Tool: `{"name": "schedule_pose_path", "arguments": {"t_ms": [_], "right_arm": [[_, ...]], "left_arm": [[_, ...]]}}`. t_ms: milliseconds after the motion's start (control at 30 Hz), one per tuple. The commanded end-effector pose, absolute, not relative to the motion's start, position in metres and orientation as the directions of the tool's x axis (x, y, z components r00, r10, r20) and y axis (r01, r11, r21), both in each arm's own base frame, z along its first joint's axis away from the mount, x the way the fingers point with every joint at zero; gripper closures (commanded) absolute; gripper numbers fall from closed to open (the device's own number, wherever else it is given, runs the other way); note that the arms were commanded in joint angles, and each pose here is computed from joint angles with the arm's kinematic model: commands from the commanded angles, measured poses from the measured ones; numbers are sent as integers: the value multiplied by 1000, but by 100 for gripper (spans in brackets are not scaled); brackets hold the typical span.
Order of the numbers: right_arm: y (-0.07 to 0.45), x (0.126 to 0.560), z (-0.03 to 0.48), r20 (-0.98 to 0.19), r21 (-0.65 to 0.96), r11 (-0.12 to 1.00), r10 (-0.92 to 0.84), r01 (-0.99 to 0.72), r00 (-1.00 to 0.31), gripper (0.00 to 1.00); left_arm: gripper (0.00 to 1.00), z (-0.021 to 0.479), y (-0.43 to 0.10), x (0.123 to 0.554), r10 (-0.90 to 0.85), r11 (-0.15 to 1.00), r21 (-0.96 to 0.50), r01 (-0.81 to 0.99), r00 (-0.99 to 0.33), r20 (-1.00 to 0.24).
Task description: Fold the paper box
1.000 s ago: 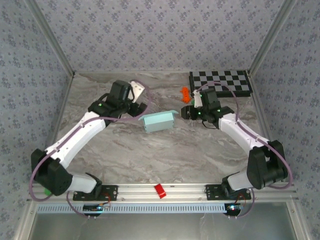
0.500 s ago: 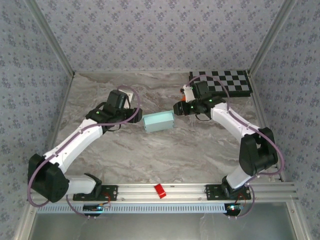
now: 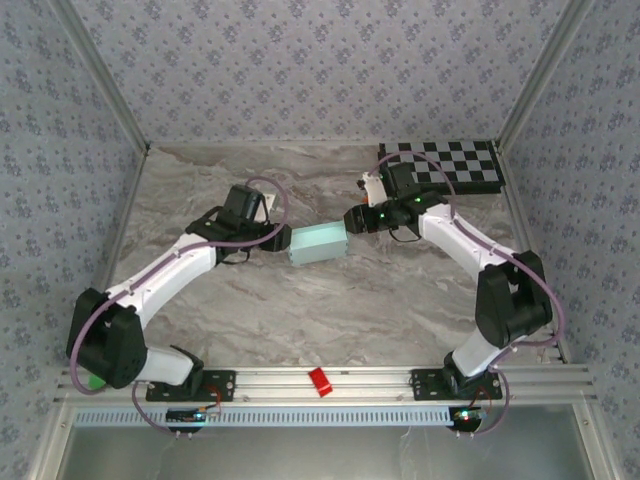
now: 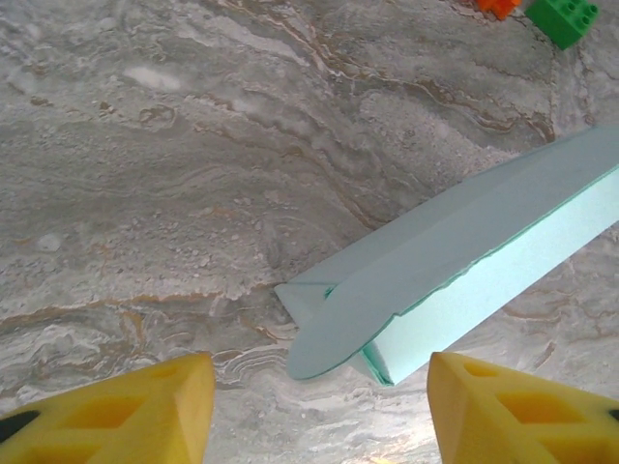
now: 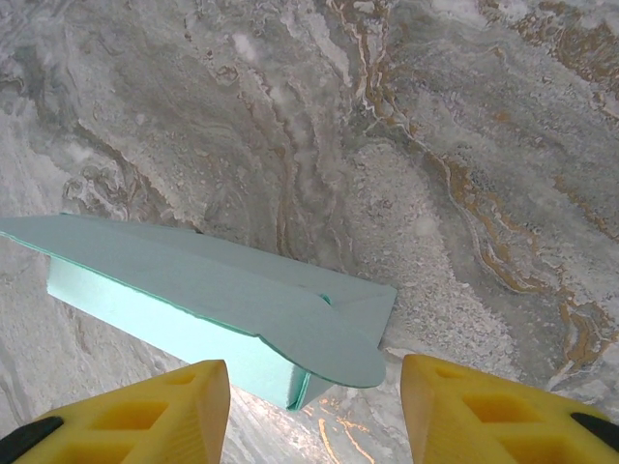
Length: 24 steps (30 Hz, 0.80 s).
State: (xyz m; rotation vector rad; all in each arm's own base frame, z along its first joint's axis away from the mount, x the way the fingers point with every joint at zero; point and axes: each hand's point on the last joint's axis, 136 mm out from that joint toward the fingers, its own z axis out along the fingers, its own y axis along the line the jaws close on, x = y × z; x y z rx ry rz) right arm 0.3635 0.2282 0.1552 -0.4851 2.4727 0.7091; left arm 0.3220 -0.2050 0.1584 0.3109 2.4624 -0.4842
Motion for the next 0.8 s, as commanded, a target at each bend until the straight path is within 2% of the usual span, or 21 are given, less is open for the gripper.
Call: {"name": "schedule_pose_path", "arguments": {"t_ms": [0, 367, 767], "right_arm": [[236, 361, 157, -559, 393, 781, -216, -485, -801, 50], [234, 361, 154, -554, 379, 800, -206, -465, -806, 52], [235, 359, 151, -547, 384, 801, -202, -458, -812, 57]], "left_arm": [[42, 159, -211, 324, 102, 891, -297, 344, -789, -605], [52, 148, -213, 327, 106, 893, -298, 337, -802, -588], [58, 141, -216, 326, 94, 891, -318, 325, -816, -570]]}}
